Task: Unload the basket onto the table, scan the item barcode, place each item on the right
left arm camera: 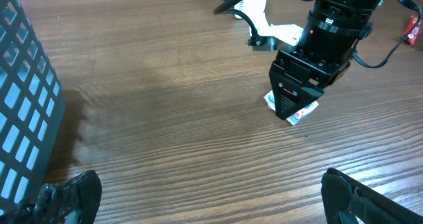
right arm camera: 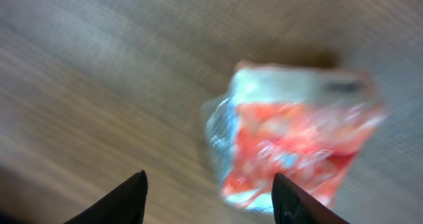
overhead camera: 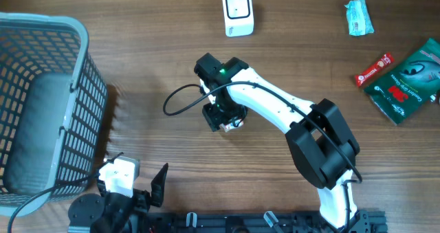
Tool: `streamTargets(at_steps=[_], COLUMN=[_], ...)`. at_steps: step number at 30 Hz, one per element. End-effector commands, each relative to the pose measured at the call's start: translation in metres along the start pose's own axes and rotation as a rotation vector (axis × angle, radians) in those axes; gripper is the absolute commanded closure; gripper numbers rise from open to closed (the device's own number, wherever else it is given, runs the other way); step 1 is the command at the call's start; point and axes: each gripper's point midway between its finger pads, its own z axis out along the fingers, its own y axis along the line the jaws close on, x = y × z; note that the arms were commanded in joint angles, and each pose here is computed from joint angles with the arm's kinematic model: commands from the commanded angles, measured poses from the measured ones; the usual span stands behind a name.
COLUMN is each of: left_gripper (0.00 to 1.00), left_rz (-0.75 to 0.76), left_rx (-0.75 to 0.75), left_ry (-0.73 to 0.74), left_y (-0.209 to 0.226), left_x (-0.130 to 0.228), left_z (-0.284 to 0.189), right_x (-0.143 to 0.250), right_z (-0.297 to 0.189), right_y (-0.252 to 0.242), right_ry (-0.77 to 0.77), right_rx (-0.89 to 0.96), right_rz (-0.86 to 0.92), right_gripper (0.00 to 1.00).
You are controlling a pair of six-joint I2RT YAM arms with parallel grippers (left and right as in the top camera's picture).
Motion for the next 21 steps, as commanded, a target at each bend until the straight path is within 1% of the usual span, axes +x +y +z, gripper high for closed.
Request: streamTargets(at_steps=[1, 2, 3, 4, 5, 7, 10, 13, 14, 15, 16, 18, 21], left_gripper=[0.0, 0.0, 0.0, 0.0, 0.0, 0.0, 0.0, 0.0, 0.0, 0.0, 0.0, 0.0, 0.0], left_rz=[-0.007, -0.007, -0.008, -0.007, -0.007, -0.008, -0.008, -0.007, -0.007, -0.007, -0.008, -0.008, -0.007], left_rx=[0.012, 0.012, 0.012, 0.012, 0.012, 0.012, 0.012, 0.012, 0.012, 0.012, 0.012, 0.012, 0.012], left_ry=[-0.008, -0.008, -0.008, -0.008, -0.008, -0.008, -0.008, -0.008, -0.008, -0.008, -0.008, -0.008, -0.008], left_y=[-0.002, -0.002, -0.002, -0.002, -0.002, -0.002, -0.002, -0.002, -0.002, -0.002, -0.002, -0.002, -0.002], left_x=[-0.001, -0.001, -0.001, -0.001, -0.001, -0.001, -0.001, -0.001, -0.001, -0.001, -0.001, -0.001, -0.001], left_z=[-0.001, -0.001, -0.001, -0.001, -0.001, -0.001, -0.001, -0.001, -0.001, -0.001, -0.001, -0.001, -0.001], right_x=[-0.004, -0.009, -0.016, -0.02, -0.021, -0.023, -0.028, -0.038, -0.043, -0.046, -0.047, -0.049, -0.055], right_z=[-0.017, -0.017, -0.018, -0.018, -0.018, -0.021, -0.04, -0.065, -0.067, -0.062, -0.05, -0.036, -0.019], right_y=[0.009, 0.004, -0.003, -0.006, -0.007, -0.013, -0.027, -0.055, -0.062, -0.066, -0.075, -0.082, -0.082], right_ry=[-0.03, -0.051, -0.085, -0.105, -0.111, -0.129, -0.206, -0.339, -0.366, -0.367, -0.358, -0.346, -0.316], right_rx=[-0.054, -0.026, 0.013, 0.03, 0.035, 0.071, 0.153, 0.301, 0.326, 0.333, 0.333, 0.309, 0.227], right_rz=[0.085, 0.099, 0.136, 0.157, 0.16, 0.174, 0.259, 0.375, 0.379, 0.378, 0.399, 0.428, 0.449], right_gripper=[0.46, 0.46, 0.48, 0.6, 0.74, 0.96, 0.96, 0.95, 0.89, 0.89, 0.96, 0.96, 0.96])
